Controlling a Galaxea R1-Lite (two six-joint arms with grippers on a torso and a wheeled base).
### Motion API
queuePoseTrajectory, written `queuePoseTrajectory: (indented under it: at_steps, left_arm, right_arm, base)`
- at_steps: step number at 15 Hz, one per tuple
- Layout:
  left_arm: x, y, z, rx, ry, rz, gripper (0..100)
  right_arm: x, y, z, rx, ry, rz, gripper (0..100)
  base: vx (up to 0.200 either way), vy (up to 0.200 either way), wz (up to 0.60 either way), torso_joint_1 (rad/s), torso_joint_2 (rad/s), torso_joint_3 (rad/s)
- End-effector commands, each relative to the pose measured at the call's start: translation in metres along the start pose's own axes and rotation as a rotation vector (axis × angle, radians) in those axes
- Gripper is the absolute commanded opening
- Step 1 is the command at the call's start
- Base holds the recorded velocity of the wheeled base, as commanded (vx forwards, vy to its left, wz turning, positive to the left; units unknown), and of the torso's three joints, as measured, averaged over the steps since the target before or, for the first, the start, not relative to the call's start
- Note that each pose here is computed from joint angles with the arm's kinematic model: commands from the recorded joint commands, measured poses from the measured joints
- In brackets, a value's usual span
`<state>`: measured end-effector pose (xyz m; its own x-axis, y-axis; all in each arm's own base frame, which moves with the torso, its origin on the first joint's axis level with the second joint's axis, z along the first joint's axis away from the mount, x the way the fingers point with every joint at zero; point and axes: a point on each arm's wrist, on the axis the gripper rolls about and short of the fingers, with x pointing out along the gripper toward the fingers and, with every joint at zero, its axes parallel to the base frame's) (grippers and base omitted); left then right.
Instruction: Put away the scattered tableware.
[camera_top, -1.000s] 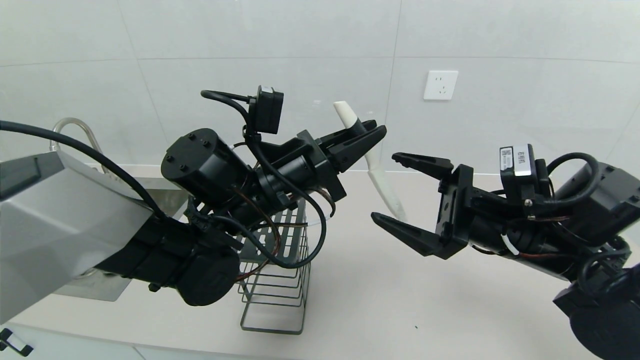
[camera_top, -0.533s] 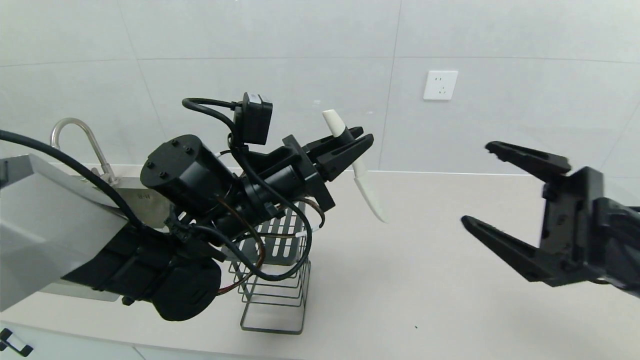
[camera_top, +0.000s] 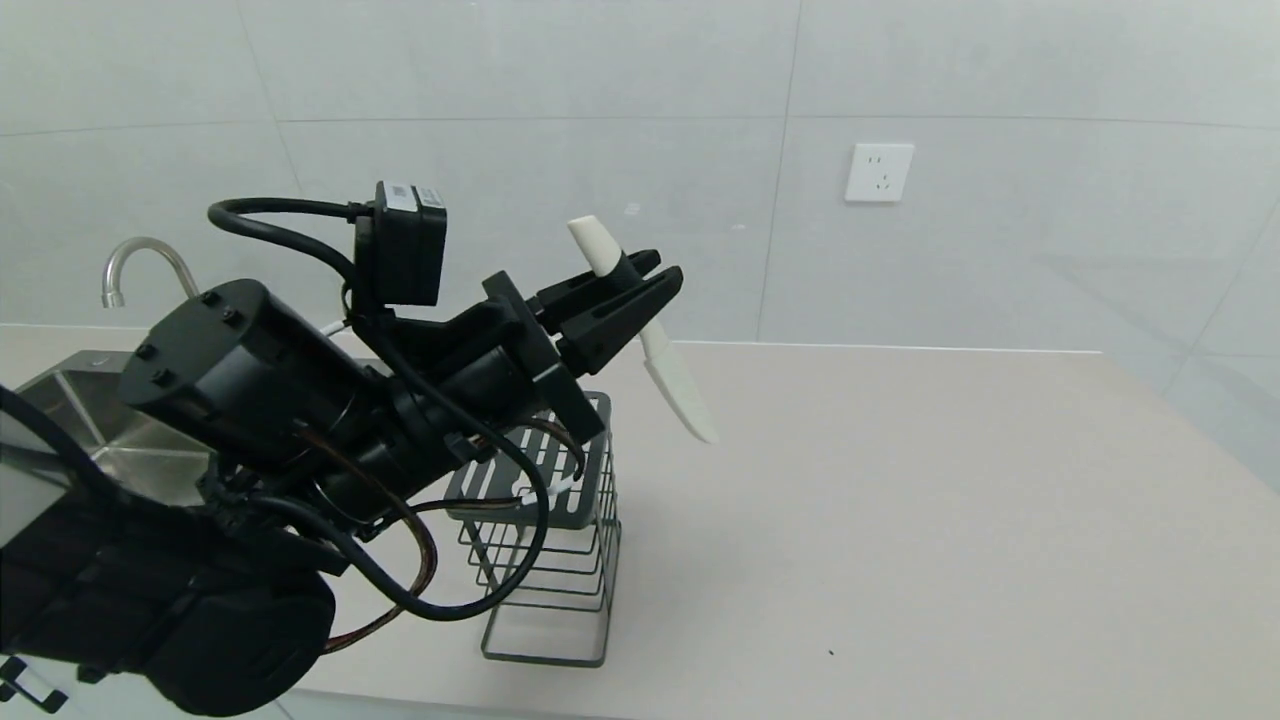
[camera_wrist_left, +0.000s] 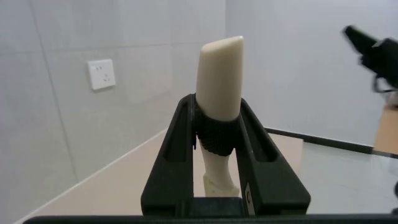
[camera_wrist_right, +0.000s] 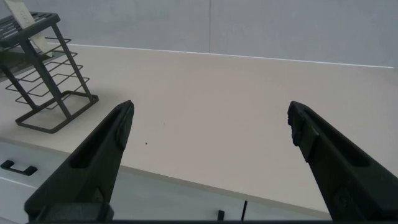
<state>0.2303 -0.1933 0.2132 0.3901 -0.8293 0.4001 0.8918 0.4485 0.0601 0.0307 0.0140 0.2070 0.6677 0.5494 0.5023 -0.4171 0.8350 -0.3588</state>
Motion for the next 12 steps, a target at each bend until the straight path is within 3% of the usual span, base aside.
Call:
queuePoseTrajectory:
  at_steps: [1,3,6,10,11,12]
  left_arm:
    - [-0.002,0.0,0.007,0.01,-0.021,0.036,0]
    - [-0.004,-0.002,0.015,0.018,-0.041,0.034,0]
    - [-0.012,-0.006,0.018,0.014,-0.033,0.033,0]
    - [-0.031,-0.016,0.024,0.007,-0.013,0.036,0]
    - [-0.035,-0.018,0.027,0.008,-0.014,0.036,0]
    - [-0.042,-0.021,0.029,0.007,-0.01,0.038,0]
  right_arm:
    - [-0.053,0.03,0.009,-0.097,-0.076,-0.087,100]
    - [-0.07,0.041,0.004,-0.088,-0.051,-0.094,100]
    - [-0.089,0.055,-0.018,-0.033,0.085,-0.099,100]
    - [-0.09,0.054,-0.025,0.004,0.145,-0.144,100]
    - [-0.094,0.054,-0.042,0.09,0.313,-0.268,100]
    - [-0.097,0.055,-0.051,0.141,0.399,-0.316,100]
  base:
    - [0.0,0.0,0.0,0.0,0.0,0.0]
    - [0.0,0.0,0.0,0.0,0.0,0.0]
    - [0.0,0.0,0.0,0.0,0.0,0.0]
    - [0.0,0.0,0.0,0.0,0.0,0.0]
    - [0.0,0.0,0.0,0.0,0.0,0.0]
    - [0.0,0.0,0.0,0.0,0.0,0.0]
